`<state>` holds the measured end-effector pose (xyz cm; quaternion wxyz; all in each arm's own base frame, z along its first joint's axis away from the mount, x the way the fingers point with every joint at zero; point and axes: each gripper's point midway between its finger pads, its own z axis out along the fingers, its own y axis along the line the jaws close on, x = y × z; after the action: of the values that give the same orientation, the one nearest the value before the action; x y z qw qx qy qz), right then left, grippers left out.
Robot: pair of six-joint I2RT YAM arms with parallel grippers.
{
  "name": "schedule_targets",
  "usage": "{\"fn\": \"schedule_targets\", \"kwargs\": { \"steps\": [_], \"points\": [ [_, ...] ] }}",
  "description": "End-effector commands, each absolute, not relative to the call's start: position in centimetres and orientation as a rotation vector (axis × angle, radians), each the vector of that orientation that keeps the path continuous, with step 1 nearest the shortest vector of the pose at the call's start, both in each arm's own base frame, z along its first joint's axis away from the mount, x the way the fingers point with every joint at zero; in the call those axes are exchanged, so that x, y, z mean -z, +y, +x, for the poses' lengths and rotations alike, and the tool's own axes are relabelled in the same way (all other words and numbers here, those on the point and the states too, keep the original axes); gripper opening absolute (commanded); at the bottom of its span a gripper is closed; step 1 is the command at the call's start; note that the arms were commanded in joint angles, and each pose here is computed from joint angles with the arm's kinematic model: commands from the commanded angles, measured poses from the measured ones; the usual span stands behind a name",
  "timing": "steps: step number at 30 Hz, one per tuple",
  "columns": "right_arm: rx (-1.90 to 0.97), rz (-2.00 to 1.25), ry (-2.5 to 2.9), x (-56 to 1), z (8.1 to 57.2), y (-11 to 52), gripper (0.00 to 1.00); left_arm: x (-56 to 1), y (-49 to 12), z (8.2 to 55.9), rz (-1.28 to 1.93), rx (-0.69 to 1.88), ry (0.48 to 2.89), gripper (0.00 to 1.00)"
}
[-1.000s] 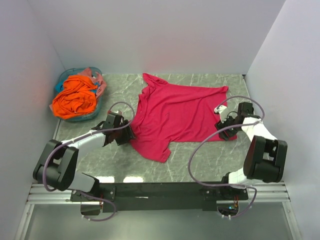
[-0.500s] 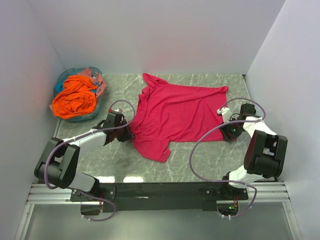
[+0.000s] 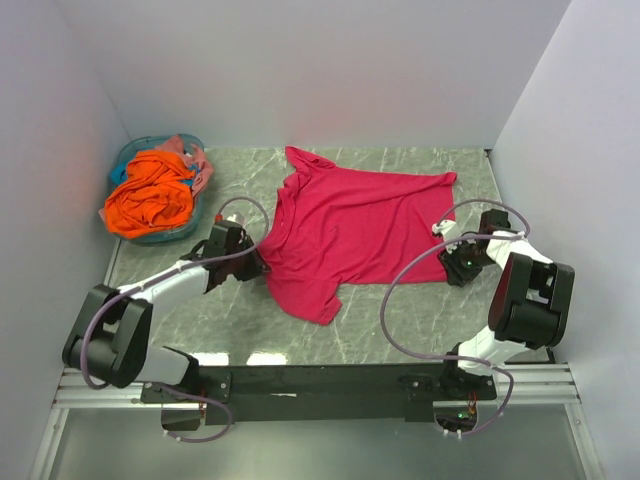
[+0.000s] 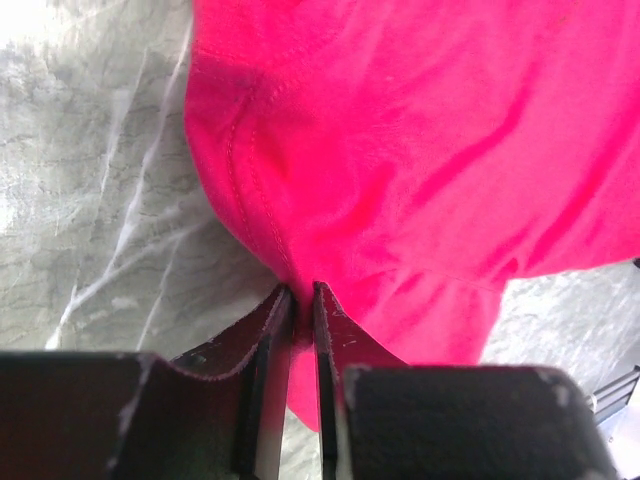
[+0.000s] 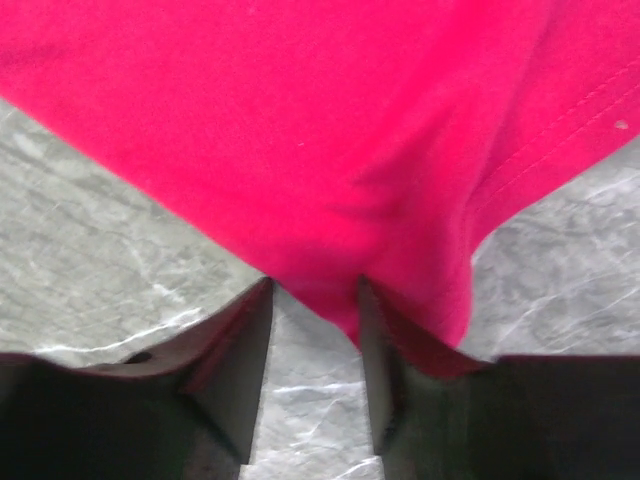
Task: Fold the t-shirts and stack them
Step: Flatten the tshirt out
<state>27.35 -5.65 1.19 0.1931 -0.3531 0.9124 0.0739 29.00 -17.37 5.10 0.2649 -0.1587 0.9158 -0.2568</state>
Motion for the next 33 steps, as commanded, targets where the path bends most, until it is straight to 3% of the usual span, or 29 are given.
{"fn": "schedule_targets", "kwargs": {
  "steps": [1, 4, 5, 8, 15, 19, 23, 27, 33],
  "points": [
    [-0.232, -0.997, 2.574, -0.9, 27.6, -5.6, 0.43, -7.0, -17.4, 29.1, -0.376, 0.717, 2.411, 0.20],
    [-0.252, -0.989, 2.584, -1.0, 27.3, -5.5, 0.24, -7.6, -17.2, 28.8, -0.359, 0.718, 2.396, 0.20],
    [-0.254, -0.980, 2.574, -1.4, 27.5, -5.4, 0.14, -7.9, -17.3, 28.8, -0.357, 0.722, 2.389, 0.20],
    [-0.256, -0.964, 2.537, -3.3, 27.4, -4.9, 0.00, -9.0, -17.1, 28.6, -0.344, 0.729, 2.358, 0.17],
    [-0.249, -0.967, 2.333, -11.6, 25.0, -1.8, 0.00, -16.2, -16.5, 28.5, -0.304, 0.778, 2.167, 0.15],
    [-0.049, -0.901, 2.143, -20.6, 26.0, -2.0, 0.00, -24.2, -16.3, 28.9, -0.248, 0.817, 1.985, 0.15],
    [0.089, -0.798, 1.881, -33.7, 26.8, -1.4, 0.00, -34.6, -16.4, 28.3, -0.156, 0.890, 1.759, 0.15],
    [0.159, -0.715, 1.639, -44.2, 25.3, 0.0, 0.00, -47.1, -16.0, 24.6, -0.012, 0.982, 1.444, 0.15],
    [0.206, -0.605, 1.366, -54.9, 20.9, 2.0, 0.00, -57.9, -13.5, 18.1, 0.063, 1.000, 1.127, 0.15]
  ]
}}
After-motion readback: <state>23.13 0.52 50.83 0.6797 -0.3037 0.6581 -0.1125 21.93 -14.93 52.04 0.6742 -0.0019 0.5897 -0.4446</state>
